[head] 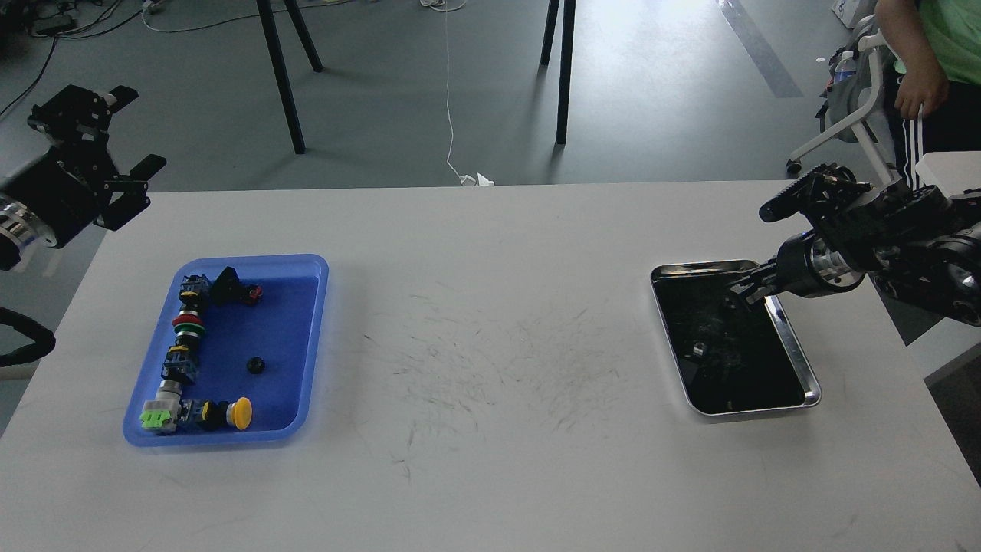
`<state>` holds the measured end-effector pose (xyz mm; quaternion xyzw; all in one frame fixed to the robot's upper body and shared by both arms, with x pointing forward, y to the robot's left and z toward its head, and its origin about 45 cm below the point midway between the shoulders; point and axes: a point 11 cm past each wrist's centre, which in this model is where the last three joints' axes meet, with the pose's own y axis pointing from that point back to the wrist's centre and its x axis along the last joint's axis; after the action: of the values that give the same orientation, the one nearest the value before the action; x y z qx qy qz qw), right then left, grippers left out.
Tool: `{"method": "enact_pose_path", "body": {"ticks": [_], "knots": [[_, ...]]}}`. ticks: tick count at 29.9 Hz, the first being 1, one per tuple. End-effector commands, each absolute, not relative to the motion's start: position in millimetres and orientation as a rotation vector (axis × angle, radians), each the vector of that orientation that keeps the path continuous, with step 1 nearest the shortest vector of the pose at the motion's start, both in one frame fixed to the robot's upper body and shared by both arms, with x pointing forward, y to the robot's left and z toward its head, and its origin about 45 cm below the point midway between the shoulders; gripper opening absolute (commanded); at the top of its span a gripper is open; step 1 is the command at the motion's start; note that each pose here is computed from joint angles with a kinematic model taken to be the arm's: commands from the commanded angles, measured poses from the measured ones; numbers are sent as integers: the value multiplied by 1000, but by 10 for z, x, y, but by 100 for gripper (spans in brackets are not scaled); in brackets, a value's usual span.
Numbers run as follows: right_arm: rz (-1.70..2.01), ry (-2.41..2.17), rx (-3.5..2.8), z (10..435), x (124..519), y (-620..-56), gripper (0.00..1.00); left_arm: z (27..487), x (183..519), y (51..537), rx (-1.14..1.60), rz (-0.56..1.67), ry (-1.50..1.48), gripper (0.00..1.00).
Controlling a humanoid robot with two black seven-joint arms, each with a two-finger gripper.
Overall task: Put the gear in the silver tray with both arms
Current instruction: 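Retract the right arm up away from the silver tray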
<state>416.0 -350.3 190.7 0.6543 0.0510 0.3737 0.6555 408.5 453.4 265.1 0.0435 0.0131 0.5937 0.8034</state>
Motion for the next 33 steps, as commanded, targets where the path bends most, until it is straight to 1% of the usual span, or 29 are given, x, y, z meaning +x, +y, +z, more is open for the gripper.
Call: {"method": "enact_pose_path", "body": {"ticks": [1, 3, 8, 13, 19, 21, 24, 28, 33], "knots": [[848, 113, 1483, 1908, 4163, -3502, 52, 2685, 4049, 4601, 92, 1262, 35, 98], [852, 107, 1485, 1926, 4177, -3487, 58, 2737, 4012, 4656, 87, 1249, 40, 98], [886, 56, 1525, 2046, 4272, -3325, 62, 2847, 4036, 4758, -28, 1315, 72, 98], [926, -72, 1626, 2254, 4425, -3067, 72, 2922, 4061, 4844, -75, 1367, 66, 98], [940, -205, 1718, 2497, 4563, -2876, 74, 3030, 4131, 5093, -38, 1626, -47, 98], [935, -262, 1752, 2578, 4610, -2831, 78, 3047, 4128, 5114, -40, 1636, -50, 98], [934, -366, 1806, 2761, 4708, -2763, 78, 3044, 4134, 5113, -46, 1636, -48, 98], [892, -498, 1834, 2892, 4813, -2812, 79, 3083, 4118, 5175, -104, 1657, -22, 98], [877, -650, 1875, 3082, 4941, -2873, 80, 2973, 4082, 5150, -124, 1638, 21, 98]]}}
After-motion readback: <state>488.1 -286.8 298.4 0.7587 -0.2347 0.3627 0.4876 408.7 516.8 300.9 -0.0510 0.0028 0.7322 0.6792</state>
